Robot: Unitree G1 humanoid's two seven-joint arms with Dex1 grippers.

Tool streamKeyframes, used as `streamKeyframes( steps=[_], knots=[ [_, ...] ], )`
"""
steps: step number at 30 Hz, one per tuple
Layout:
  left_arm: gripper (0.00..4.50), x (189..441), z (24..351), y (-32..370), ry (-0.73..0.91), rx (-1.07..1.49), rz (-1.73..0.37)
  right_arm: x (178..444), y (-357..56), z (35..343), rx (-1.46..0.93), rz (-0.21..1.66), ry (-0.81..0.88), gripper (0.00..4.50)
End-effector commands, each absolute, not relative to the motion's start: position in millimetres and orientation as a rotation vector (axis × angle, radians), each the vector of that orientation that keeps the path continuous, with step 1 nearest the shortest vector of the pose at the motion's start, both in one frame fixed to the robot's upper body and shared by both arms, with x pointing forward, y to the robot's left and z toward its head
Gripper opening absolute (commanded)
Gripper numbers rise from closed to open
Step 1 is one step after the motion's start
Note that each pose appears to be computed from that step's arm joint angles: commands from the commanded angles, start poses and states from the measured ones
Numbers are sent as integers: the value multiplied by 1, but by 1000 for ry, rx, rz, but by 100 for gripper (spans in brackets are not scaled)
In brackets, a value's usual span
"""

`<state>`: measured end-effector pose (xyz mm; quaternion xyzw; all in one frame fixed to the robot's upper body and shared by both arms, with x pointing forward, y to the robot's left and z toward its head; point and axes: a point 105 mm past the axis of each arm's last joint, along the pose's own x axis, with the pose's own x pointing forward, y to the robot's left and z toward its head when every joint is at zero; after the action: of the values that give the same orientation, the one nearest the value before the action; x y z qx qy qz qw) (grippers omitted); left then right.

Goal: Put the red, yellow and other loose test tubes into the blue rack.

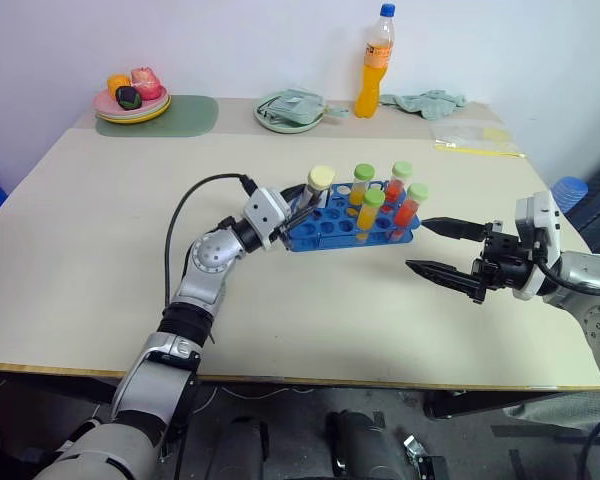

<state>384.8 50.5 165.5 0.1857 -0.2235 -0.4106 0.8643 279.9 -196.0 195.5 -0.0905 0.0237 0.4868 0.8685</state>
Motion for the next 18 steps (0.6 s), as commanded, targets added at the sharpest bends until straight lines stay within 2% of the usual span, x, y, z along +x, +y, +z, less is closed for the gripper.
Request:
streamKeyframes(
  steps=[1,18],
  knots=[
    [117,384,180,36,-544,400,-879,272,-198,209,-223,1001,7,450],
    [117,381,157,2,-513,321,-930,257,-209,213,-224,937,51,450]
  ],
)
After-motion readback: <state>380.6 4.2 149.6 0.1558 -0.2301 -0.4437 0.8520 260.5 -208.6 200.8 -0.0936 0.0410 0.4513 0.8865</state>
